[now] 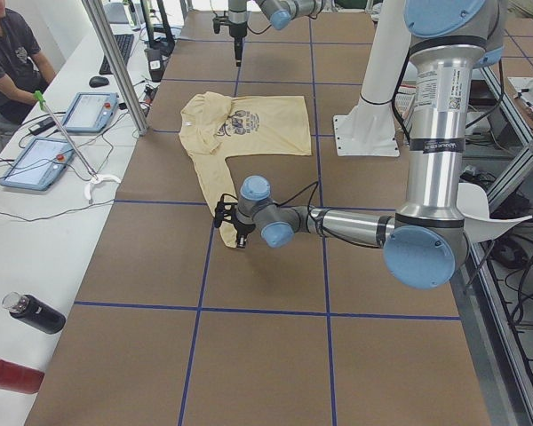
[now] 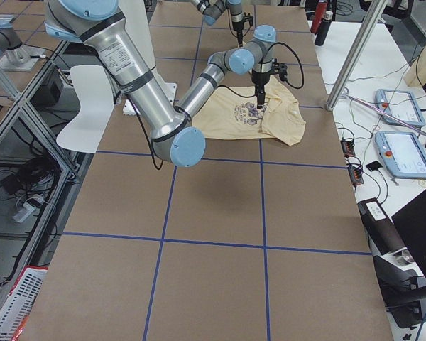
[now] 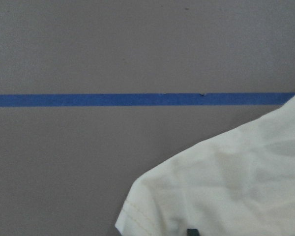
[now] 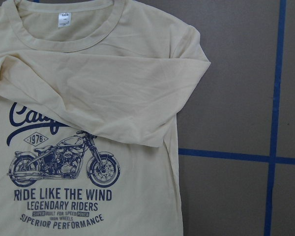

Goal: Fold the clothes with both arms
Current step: 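Reach the left gripper to the cuff of the other sleeve and grasp it, then fold the grasped sleeve across the shirt toward the collar with the left gripper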

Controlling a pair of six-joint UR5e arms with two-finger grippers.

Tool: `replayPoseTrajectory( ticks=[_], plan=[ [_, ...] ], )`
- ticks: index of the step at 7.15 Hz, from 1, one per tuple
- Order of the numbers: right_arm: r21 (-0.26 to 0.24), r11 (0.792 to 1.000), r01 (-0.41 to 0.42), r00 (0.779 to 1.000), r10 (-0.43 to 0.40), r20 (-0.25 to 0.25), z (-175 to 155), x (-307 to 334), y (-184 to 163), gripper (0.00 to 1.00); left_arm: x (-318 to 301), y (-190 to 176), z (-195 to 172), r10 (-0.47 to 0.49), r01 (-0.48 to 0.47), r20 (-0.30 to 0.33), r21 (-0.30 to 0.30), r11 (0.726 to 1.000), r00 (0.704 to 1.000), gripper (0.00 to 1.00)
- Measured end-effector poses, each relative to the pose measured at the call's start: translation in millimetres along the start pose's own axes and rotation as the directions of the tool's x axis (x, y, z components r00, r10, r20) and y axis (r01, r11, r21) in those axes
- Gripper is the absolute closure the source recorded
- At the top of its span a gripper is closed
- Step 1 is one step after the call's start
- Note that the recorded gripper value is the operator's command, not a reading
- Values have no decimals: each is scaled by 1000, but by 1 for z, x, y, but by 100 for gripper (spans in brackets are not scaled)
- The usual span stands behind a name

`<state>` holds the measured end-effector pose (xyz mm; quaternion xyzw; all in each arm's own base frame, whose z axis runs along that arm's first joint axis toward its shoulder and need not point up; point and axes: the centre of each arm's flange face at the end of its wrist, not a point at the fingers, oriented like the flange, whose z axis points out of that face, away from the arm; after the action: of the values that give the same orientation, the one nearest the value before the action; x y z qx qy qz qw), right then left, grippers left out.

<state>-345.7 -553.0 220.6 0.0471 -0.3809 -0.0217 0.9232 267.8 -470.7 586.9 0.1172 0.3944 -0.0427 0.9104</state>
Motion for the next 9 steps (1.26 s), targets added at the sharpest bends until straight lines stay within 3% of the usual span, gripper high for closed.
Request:
replayPoseTrajectory(
  ticks=[2, 5, 9],
  plan=[
    [-1, 1000, -1, 1000, 1, -1, 0, 1, 0, 0, 12, -3, -19, 7, -7, -25, 21, 1000, 1000, 100],
    [-8, 1000, -9, 1000, 9, -10, 6, 11, 4, 0, 76, -14, -79, 9, -8, -63, 8, 1000, 998, 100],
    [-22, 999, -26, 999, 25, -31, 12, 53, 31, 0, 236, -109, -118, -98, 97, -187, -12, 995, 977, 100]
  ],
)
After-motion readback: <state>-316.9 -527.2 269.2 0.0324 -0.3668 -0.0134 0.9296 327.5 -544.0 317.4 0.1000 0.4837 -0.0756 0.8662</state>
